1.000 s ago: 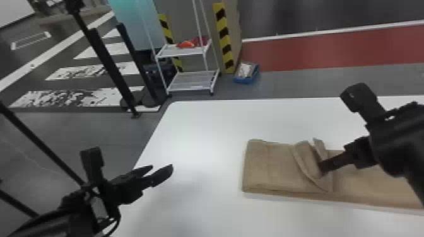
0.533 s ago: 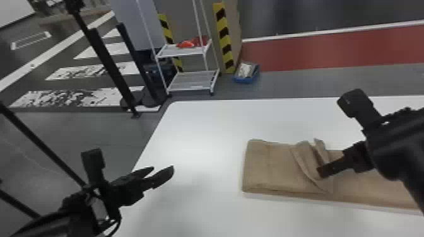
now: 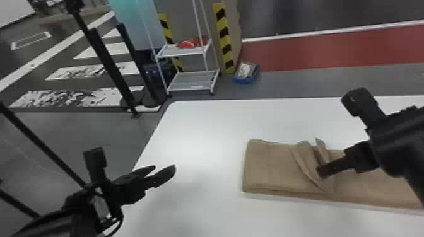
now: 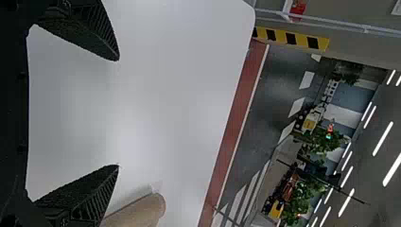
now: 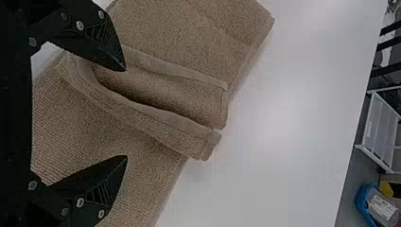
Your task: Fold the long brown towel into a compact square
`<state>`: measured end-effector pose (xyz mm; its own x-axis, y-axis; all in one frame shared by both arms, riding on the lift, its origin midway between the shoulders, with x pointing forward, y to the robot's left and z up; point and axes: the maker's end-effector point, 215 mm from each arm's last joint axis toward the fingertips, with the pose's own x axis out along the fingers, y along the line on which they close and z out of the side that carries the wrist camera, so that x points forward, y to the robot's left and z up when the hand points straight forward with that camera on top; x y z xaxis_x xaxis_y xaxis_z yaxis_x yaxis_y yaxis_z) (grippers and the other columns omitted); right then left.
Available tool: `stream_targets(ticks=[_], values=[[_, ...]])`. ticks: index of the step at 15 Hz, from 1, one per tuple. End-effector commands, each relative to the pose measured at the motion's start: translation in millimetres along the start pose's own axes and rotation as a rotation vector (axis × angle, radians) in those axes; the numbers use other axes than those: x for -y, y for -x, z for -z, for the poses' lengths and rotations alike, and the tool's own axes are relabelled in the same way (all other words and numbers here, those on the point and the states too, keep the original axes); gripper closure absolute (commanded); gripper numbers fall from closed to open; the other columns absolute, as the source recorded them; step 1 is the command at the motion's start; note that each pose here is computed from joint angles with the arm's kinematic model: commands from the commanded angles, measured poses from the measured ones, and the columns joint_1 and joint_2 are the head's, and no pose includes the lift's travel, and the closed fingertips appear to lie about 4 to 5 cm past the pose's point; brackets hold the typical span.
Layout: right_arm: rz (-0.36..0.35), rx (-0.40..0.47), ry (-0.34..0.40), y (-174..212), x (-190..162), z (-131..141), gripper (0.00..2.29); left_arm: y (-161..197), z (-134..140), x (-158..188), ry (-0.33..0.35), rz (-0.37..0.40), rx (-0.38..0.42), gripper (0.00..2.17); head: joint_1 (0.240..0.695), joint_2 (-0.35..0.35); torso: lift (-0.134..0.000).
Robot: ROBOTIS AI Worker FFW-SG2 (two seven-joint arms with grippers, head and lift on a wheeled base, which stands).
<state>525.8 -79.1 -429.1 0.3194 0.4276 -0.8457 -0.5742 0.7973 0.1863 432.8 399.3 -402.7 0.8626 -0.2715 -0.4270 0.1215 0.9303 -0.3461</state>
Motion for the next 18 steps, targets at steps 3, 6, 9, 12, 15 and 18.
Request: stream_targets(ticks=[3,6,9,12,15,18], values=[[-0.022,0.033,-0.053,10.2,3.6,-7.5,0.26,-1.3,0.4,-2.6,-0.005,0.000,0.004,0.08,0.695,0.350,-0.124],[-0.061,0.058,-0.029,4.7,-5.2,-13.9,0.26,-0.9,-0.6,-3.2,-0.007,-0.001,0.006,0.08,0.695,0.350,-0.124],[-0.066,0.029,0.024,-12.6,-12.8,-7.7,0.26,-0.7,2.3,-2.7,-0.004,-0.001,0.005,0.08,0.695,0.350,-0.124],[-0.073,-0.014,0.047,-27.7,-17.9,4.6,0.26,-0.7,2.0,-2.4,-0.004,-0.002,0.007,0.08,0.695,0.350,-0.124],[-0.087,-0.011,0.045,-28.4,-21.5,3.7,0.25,-2.2,2.5,-1.3,-0.005,-0.001,0.006,0.08,0.695,0.350,-0.124],[-0.061,-0.007,0.040,-21.4,-12.1,-3.4,0.25,-4.8,1.0,-5.9,-0.009,-0.005,0.010,0.08,0.695,0.350,-0.124]])
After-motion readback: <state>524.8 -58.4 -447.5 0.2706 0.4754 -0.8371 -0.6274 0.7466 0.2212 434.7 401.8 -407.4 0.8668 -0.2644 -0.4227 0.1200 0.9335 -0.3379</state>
